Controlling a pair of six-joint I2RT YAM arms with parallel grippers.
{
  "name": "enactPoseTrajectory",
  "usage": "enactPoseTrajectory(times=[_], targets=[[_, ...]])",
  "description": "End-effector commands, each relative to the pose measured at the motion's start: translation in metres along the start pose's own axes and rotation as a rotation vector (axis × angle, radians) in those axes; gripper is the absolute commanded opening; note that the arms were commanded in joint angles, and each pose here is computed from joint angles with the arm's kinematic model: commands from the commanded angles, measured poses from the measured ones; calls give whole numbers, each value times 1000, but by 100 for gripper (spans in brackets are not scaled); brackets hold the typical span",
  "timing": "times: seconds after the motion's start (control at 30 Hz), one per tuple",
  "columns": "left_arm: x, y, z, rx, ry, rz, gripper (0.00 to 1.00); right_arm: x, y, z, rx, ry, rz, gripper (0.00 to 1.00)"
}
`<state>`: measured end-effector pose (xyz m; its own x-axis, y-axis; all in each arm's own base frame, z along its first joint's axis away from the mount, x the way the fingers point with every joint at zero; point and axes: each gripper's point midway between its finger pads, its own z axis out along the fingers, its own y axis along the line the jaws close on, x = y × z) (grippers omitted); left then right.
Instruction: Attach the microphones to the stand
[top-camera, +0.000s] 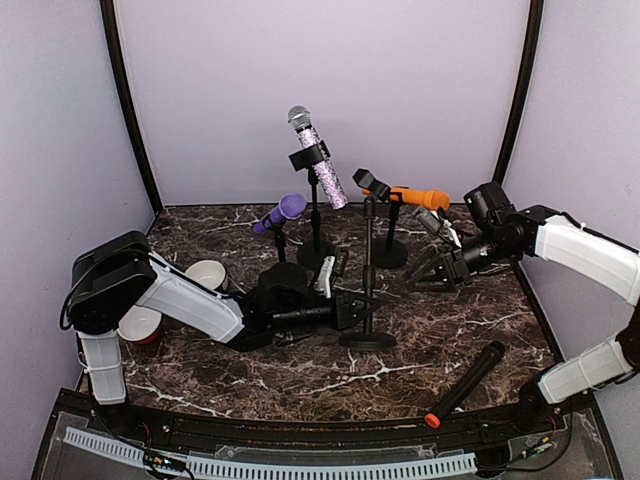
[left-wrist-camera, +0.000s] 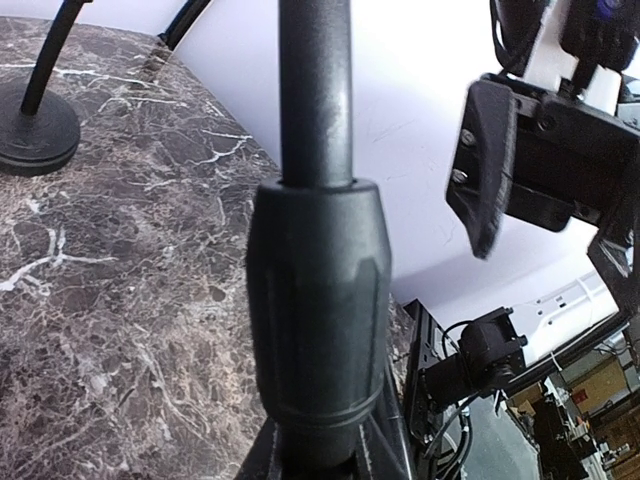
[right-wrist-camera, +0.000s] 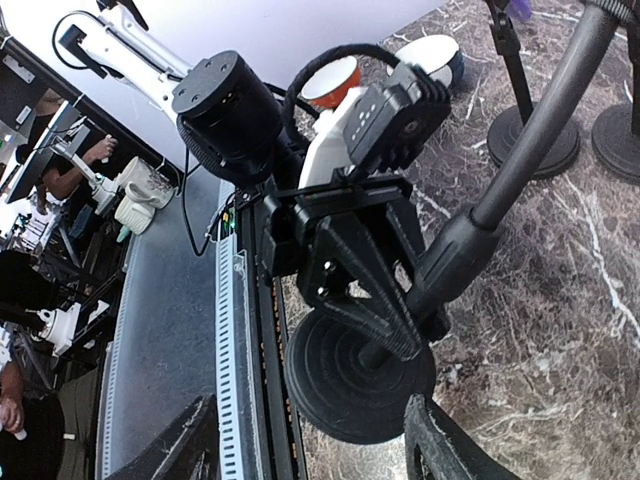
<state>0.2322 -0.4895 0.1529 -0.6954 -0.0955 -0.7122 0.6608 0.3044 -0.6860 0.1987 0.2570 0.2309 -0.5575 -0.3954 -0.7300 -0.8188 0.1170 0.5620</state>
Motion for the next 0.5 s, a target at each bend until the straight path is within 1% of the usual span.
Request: enactPoseTrajectory(times=[0.0,0.17,0.27,0.37,0.47], targets=[[-53,-70,-21,200,-161,91,0,-27,-2,-1,-4,-78,-63,65],[-58,-86,-23,265,-177,119,0,-42,-8,10,-45,-109,-96,65],[-59,-91,-22,283,-171,123,0,-48,-8,19,-79,-113,-93,62],[-60,-94,-22,296,-171,125,0,-53,-3,27,-124,-119,-97,58],[-58,-95,-20,304,-163,123,0,-55,5,34,-159,-119,-115,49]])
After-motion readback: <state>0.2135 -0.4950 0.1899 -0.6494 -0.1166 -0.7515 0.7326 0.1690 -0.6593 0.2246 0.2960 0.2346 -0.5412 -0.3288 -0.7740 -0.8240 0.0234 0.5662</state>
